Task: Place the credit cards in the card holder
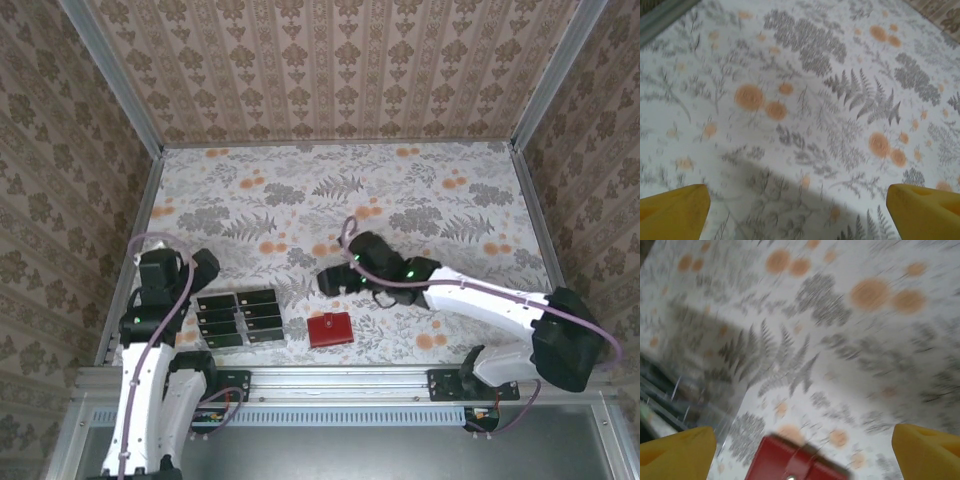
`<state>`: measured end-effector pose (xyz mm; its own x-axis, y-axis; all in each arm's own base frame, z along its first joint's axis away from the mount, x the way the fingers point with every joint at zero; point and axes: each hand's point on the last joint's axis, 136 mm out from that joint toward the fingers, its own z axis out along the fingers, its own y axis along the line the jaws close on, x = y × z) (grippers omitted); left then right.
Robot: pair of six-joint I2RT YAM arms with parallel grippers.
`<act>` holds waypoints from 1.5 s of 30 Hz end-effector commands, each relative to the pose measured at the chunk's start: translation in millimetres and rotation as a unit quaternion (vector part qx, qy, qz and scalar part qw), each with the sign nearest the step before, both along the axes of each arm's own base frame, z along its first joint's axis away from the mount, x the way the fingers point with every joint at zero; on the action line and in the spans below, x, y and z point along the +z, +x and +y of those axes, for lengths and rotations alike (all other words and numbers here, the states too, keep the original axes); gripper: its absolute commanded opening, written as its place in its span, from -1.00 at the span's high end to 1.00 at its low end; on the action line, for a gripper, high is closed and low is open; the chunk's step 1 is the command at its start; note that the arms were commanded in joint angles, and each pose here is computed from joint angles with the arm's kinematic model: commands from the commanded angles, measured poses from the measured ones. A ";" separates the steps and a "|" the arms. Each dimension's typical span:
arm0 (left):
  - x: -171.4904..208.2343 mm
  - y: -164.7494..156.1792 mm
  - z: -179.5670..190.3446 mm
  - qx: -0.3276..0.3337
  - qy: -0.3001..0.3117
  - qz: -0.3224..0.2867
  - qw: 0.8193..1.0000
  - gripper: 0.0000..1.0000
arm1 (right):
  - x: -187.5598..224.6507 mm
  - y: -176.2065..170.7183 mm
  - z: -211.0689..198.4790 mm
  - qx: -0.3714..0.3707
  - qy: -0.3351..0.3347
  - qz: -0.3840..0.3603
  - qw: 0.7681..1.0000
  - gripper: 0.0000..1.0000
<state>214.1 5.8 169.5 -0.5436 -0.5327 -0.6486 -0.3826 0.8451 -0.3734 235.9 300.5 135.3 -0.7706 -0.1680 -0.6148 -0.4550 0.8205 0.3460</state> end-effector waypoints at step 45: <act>-57.2 18.8 -51.4 -0.053 -0.132 0.019 0.990 -0.99 | -65.5 33.8 68.2 -0.044 -0.082 -0.018 0.995 -0.87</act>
<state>223.1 -36.4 104.6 -0.6295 -0.6221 -0.4656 -0.3565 0.7636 -0.5383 251.1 372.8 66.7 -0.7662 -0.2553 -0.5897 -0.4396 0.8775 0.1914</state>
